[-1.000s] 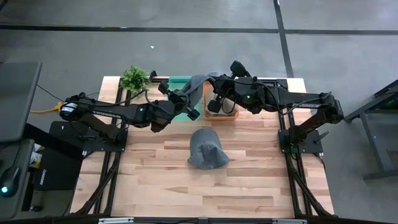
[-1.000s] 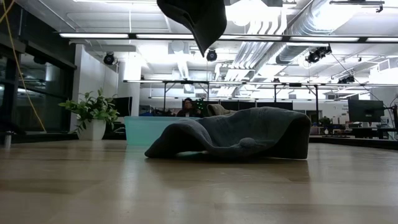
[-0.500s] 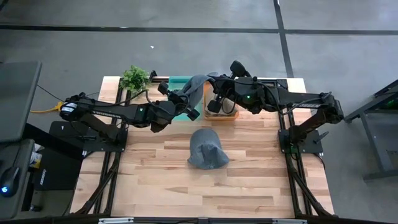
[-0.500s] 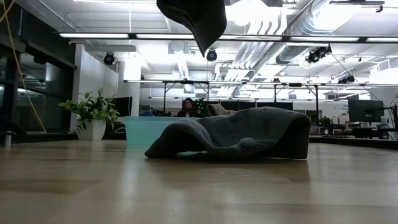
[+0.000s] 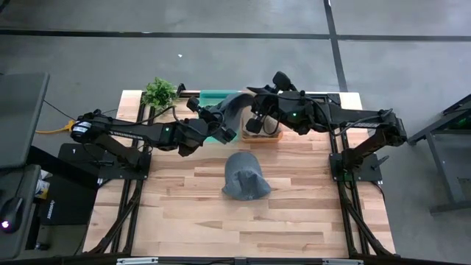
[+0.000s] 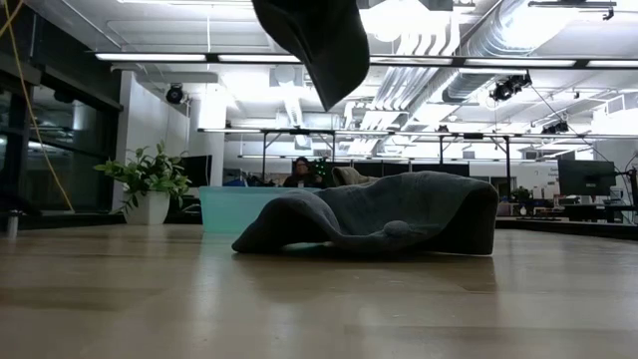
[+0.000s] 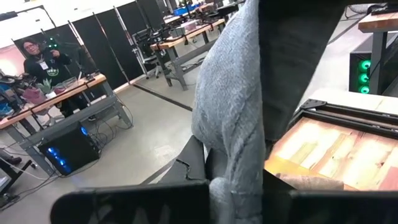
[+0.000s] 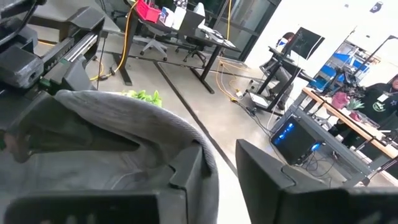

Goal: Pick & Place hat
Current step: Put the bottom blue cap into the green bin

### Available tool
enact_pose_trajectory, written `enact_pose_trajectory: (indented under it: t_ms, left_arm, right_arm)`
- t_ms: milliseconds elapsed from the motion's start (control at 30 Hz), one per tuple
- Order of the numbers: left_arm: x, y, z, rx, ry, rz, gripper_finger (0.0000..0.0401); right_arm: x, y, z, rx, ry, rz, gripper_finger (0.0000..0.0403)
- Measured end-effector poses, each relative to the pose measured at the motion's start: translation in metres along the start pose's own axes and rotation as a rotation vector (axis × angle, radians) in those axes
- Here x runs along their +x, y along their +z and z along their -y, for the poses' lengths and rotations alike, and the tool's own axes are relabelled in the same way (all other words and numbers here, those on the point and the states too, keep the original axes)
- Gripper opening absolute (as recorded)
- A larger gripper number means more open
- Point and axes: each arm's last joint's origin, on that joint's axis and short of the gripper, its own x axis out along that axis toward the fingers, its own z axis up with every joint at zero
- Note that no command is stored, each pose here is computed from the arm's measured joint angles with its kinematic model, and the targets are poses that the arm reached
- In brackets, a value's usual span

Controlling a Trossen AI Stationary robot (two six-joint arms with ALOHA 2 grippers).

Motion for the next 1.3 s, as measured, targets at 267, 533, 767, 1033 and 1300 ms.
enact_pose_trajectory:
  t_ms: [267, 533, 767, 1033, 1300]
  left_arm:
    - [0.000, -0.002, 0.000, 0.027, 0.006, -0.014, 0.0000]
    - [0.000, -0.005, 0.000, 0.055, 0.004, -0.028, 0.0000]
    - [0.000, -0.004, 0.000, 0.025, -0.010, -0.024, 0.0000]
    - [0.000, -0.004, 0.000, 0.010, -0.011, -0.025, 0.0000]
    - [0.000, -0.006, 0.000, 0.029, 0.004, -0.038, 0.0000]
  right_arm:
    - [-0.011, 0.006, 0.012, 0.026, -0.039, 0.023, 0.0133]
    - [-0.035, 0.016, 0.035, 0.087, -0.067, 0.078, 0.0151]
    - [-0.037, 0.017, 0.035, 0.115, -0.015, 0.101, 0.0152]
    - [-0.036, 0.017, 0.033, 0.128, 0.026, 0.112, 0.0155]
    - [-0.035, 0.016, 0.032, 0.124, 0.034, 0.099, 0.0155]
